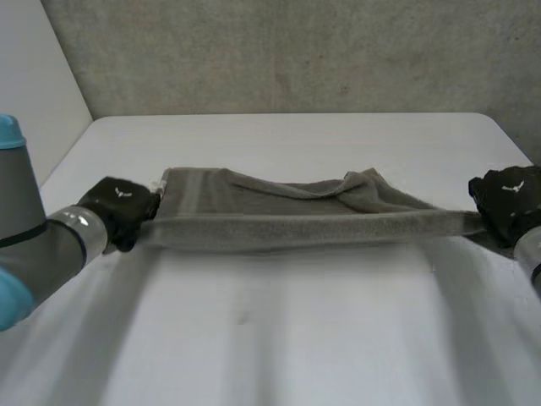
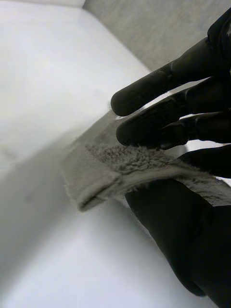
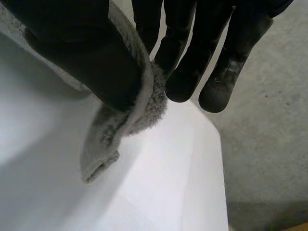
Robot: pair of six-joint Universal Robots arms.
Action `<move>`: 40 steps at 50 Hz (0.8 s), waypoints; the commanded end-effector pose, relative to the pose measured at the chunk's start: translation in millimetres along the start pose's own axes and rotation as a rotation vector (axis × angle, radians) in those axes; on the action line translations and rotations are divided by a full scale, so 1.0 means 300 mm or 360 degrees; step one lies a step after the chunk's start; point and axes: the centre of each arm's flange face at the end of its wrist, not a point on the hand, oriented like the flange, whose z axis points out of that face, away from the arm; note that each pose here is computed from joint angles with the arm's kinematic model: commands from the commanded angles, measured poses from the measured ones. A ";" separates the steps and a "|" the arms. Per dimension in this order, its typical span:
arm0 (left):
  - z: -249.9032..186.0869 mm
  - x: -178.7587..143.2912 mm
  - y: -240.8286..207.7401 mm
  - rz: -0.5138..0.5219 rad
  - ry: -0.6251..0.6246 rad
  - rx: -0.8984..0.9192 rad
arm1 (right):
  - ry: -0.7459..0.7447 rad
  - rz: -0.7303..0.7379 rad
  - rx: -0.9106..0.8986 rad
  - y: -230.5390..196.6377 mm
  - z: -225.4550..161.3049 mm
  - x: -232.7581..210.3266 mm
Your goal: Fold the towel.
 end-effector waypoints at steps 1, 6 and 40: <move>-0.130 -0.006 0.007 -0.0035 0.0099 -0.0207 | -0.0143 -0.0052 -0.0186 -0.136 -0.095 0.078; -0.222 -0.058 -0.073 -0.0033 0.0017 -0.0103 | -0.0038 -0.0053 -0.0009 -0.283 -0.147 0.166; 0.194 -0.233 -0.355 0.0022 -0.0179 0.0430 | 0.0097 -0.0260 0.0298 -0.378 0.322 0.097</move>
